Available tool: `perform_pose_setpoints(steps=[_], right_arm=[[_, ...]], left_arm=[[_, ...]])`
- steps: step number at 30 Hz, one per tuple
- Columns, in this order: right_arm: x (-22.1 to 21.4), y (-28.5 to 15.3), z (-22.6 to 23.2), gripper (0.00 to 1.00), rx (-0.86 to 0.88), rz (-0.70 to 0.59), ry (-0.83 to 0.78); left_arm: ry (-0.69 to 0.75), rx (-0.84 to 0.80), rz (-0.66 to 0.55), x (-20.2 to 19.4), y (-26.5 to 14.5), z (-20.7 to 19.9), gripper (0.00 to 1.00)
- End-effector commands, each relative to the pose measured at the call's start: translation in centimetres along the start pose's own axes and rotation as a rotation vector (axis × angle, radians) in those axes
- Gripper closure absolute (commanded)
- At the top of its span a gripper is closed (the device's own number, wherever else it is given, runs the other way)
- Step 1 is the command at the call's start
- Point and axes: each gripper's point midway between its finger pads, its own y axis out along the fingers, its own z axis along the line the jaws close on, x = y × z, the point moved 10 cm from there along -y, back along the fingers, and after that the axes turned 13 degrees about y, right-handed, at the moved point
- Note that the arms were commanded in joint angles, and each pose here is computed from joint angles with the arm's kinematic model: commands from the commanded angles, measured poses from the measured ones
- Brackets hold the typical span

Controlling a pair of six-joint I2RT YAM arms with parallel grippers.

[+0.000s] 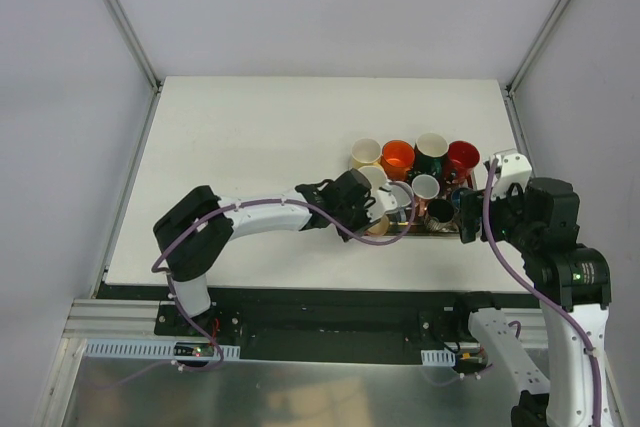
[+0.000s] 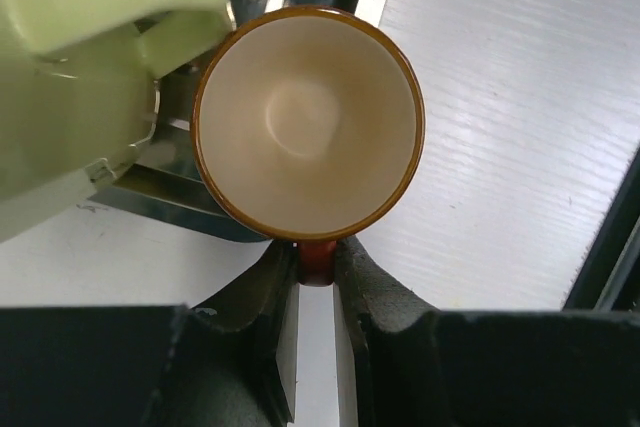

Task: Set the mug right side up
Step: Place the cup on the tray.

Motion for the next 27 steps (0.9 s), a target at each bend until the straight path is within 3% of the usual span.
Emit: perform_pose_setpoints(steps=[1,7,15,20,23,27], right_arm=[[0.0,-0.2,0.0,0.19,-0.015,-0.022,0.027],[-0.3,-0.3,0.0,0.19,-0.015,-0.021,0.04],[-0.3,-0.2,0.0,0.19,-0.01,-0.013,0.046],[-0.1,-0.3,0.0,0.19,-0.009,-0.015,0.049],[0.0,-0.4,0.1,0.19,-0.006,-0.016,0.045],[0.1,-0.3,0.1,0.19,-0.003,-0.013,0.049]], left_arm=[[-0.004,0.128,-0.071,2.7,0.2,1.5,1.0],[-0.001,0.165,-0.047,2.5,0.6,1.7,1.0],[-0.047,0.067,-0.014,1.3,0.8,0.4,0.99],[-0.053,0.078,0.016,0.8,0.7,0.4,0.8],[-0.052,0.084,0.025,0.6,0.6,0.4,0.78],[-0.047,0.094,0.028,0.5,0.4,0.3,0.62]])
